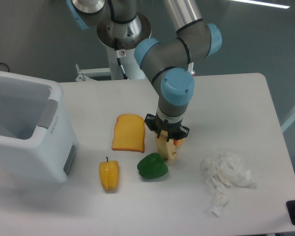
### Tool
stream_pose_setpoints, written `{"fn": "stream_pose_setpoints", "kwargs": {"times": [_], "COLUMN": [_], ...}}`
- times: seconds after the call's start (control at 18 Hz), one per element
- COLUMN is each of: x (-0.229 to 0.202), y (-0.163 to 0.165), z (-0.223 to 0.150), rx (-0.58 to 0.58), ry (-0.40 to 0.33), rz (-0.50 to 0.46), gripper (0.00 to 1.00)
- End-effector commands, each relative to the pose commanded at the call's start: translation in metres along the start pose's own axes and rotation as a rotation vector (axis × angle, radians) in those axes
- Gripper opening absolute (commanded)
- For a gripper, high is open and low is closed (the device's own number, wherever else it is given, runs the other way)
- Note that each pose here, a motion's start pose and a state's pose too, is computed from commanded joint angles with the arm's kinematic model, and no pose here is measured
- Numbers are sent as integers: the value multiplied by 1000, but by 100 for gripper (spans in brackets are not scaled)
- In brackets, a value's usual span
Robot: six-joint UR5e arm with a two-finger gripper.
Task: Pick up the square bread
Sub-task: 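Lower the gripper around the pale bread piece and close on it, then lift the gripped pale bread piece up off the table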
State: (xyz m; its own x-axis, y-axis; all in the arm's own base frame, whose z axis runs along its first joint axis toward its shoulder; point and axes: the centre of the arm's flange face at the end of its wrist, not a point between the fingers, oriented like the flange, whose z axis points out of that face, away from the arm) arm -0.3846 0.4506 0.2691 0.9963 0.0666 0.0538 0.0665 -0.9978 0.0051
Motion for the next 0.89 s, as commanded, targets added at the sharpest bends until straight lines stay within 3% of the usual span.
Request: {"fn": "stream_pose_setpoints", "kwargs": {"times": [0.22,0.39,0.72,0.89], "x": [-3,-6,-18,-33], "y": [1,3,-2,-6], "z": [-2,-3,-27,-58], "rx": [4,7,29,63], "ry": [-3,-5,-34,-66], "rz": [-4,-9,-14,-29], "gripper": [13,1,0,0]}}
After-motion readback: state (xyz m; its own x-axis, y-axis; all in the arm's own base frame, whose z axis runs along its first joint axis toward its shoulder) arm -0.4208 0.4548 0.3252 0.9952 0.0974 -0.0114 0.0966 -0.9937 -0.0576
